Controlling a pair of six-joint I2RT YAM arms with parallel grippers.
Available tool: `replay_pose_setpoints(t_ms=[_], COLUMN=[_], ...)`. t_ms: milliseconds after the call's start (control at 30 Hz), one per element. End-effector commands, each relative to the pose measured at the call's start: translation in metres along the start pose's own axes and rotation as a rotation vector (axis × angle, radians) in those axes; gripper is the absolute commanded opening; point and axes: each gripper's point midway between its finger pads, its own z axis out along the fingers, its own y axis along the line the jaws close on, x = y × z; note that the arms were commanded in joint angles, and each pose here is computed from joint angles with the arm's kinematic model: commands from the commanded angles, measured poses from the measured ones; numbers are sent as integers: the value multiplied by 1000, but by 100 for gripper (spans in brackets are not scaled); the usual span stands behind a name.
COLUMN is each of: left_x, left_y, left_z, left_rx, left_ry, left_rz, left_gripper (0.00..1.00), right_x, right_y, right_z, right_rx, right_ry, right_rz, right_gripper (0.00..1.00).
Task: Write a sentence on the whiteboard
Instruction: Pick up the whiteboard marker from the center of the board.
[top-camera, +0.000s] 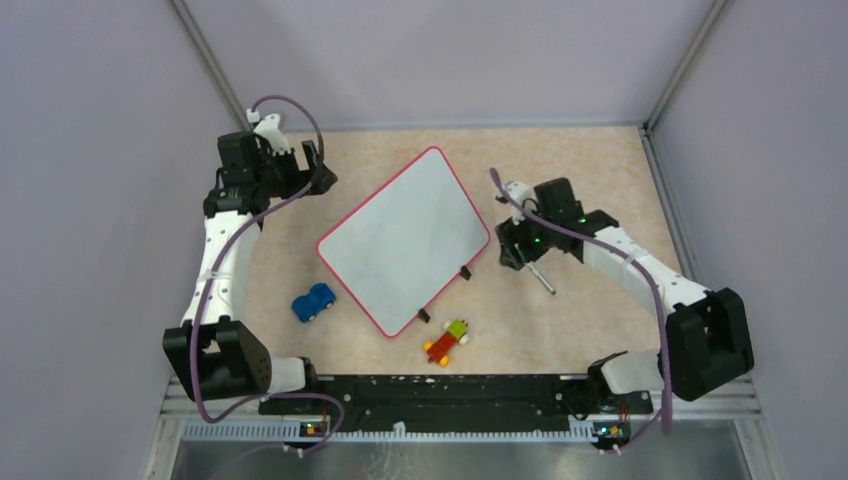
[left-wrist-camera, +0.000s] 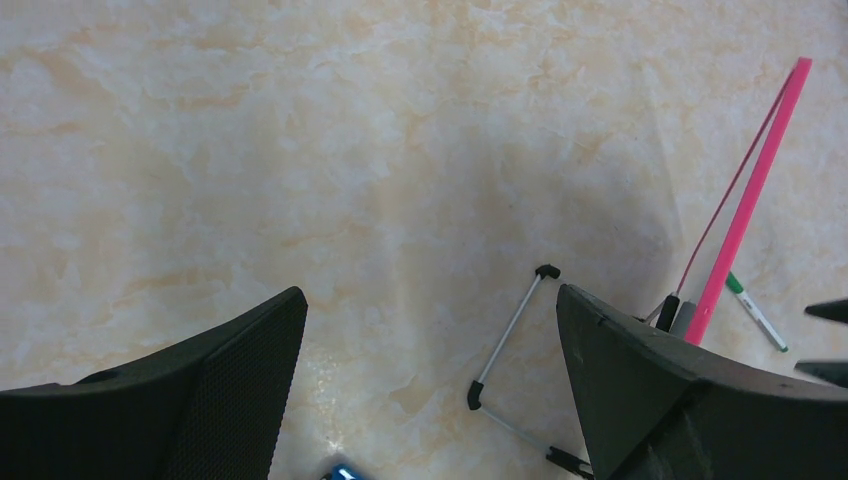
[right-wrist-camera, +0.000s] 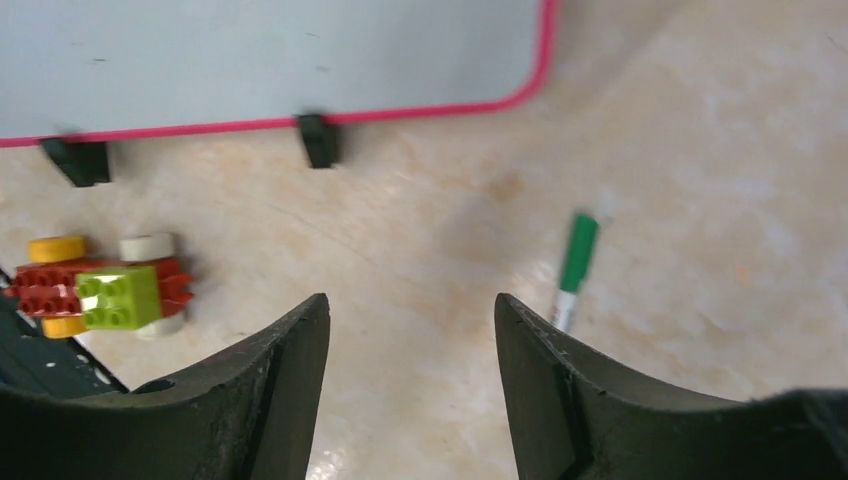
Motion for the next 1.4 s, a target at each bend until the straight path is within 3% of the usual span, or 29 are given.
replay_pose_setpoints(t_ms=[0, 267, 700, 800, 900, 967, 1367], left_x=[-21, -7, 16, 14, 13, 12, 4], left_y=[-21, -51, -80, -87, -95, -102, -155], left_z=[-7, -3, -8, -8, -8, -8, -44], left_rx=[93, 176, 283, 300, 321, 353, 648], left_ry=[-62, 0, 58, 60, 64, 62, 41], left_rz=[163, 326, 375, 392, 409, 421, 651], left_gripper=[99, 99, 99, 99, 99, 99, 99], right_x=[33, 68, 110, 122, 124, 117, -28], right_y=[-43, -76, -98, -97, -95, -92, -37], right_z=[-24, -9, 31, 37, 38, 35, -41], right_rx=[23, 136, 216, 220, 211, 192, -52], right_ry=[77, 180, 304, 341, 353, 341, -51], right_rz=[81, 67, 16, -2, -4, 1, 32], right_gripper=[57, 47, 39, 33, 13, 0, 0])
